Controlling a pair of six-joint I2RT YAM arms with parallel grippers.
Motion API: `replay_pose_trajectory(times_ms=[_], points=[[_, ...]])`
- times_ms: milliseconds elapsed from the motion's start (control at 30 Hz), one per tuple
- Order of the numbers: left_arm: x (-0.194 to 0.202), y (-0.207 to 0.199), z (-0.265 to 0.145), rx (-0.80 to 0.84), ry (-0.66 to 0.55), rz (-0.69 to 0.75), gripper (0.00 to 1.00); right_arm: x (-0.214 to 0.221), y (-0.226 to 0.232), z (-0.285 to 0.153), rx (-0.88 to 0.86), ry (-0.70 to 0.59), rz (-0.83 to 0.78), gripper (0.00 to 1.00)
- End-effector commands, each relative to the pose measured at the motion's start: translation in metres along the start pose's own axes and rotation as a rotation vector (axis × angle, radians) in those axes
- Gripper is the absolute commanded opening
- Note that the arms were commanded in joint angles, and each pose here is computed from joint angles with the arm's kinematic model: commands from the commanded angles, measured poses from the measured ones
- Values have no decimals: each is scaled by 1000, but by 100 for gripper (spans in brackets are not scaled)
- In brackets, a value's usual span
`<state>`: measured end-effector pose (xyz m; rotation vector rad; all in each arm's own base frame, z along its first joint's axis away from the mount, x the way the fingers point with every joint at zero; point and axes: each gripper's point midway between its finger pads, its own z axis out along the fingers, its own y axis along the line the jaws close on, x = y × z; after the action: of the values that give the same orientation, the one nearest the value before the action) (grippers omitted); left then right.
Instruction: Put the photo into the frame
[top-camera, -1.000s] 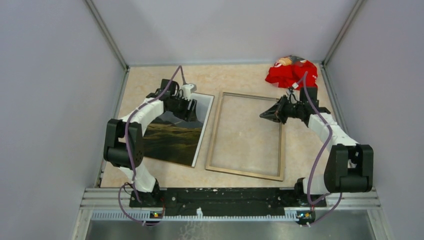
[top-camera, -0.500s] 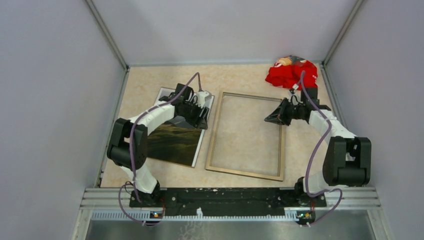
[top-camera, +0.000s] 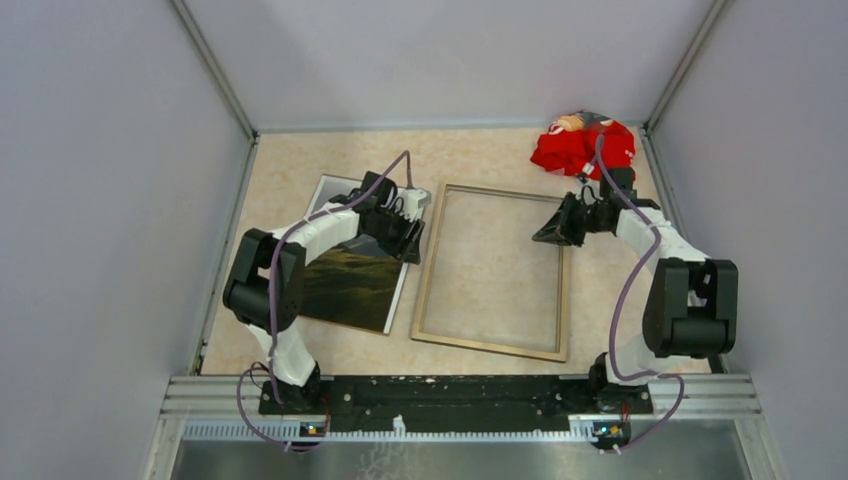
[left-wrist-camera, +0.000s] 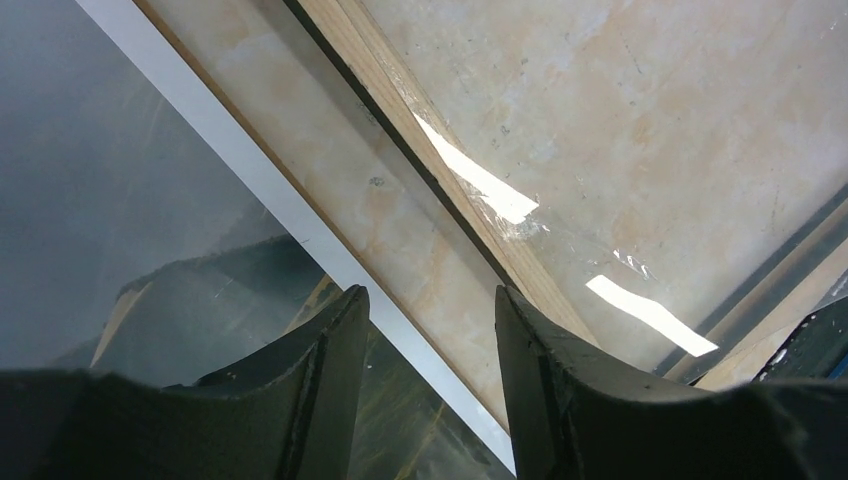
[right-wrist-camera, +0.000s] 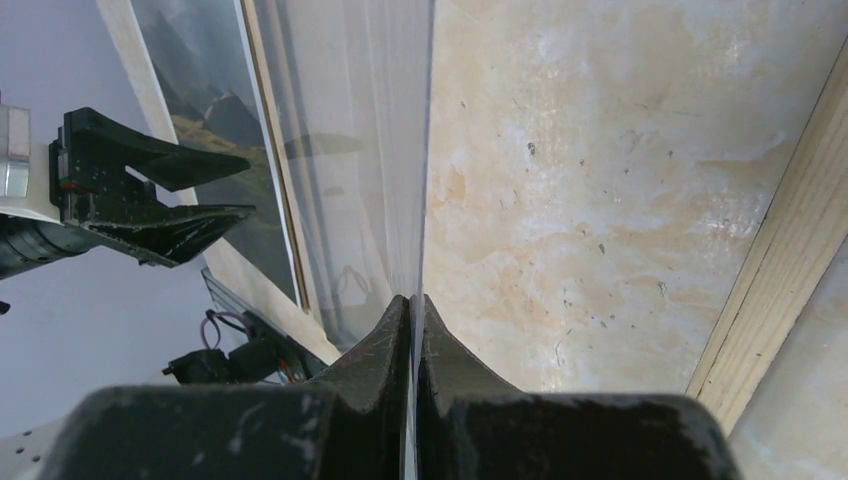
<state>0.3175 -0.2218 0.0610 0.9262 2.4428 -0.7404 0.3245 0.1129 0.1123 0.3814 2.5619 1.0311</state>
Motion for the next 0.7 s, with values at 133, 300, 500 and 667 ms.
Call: replay_pose_trajectory(times_ms=[133,300,500,667], points=[[-7,-3,8,3,-13,28,55,-14,-6,-2,42,-42,-36,0],[-8,-3,10,1,-11,31,55,-13,-18,4,82,-31,-31,0],[-7,-3,13,2,-5,32,55,-18,-21,7,93,-31,-35,0],[-7,-5,16,7,0,34,54,-23,-20,6,102,-35,-38,0]])
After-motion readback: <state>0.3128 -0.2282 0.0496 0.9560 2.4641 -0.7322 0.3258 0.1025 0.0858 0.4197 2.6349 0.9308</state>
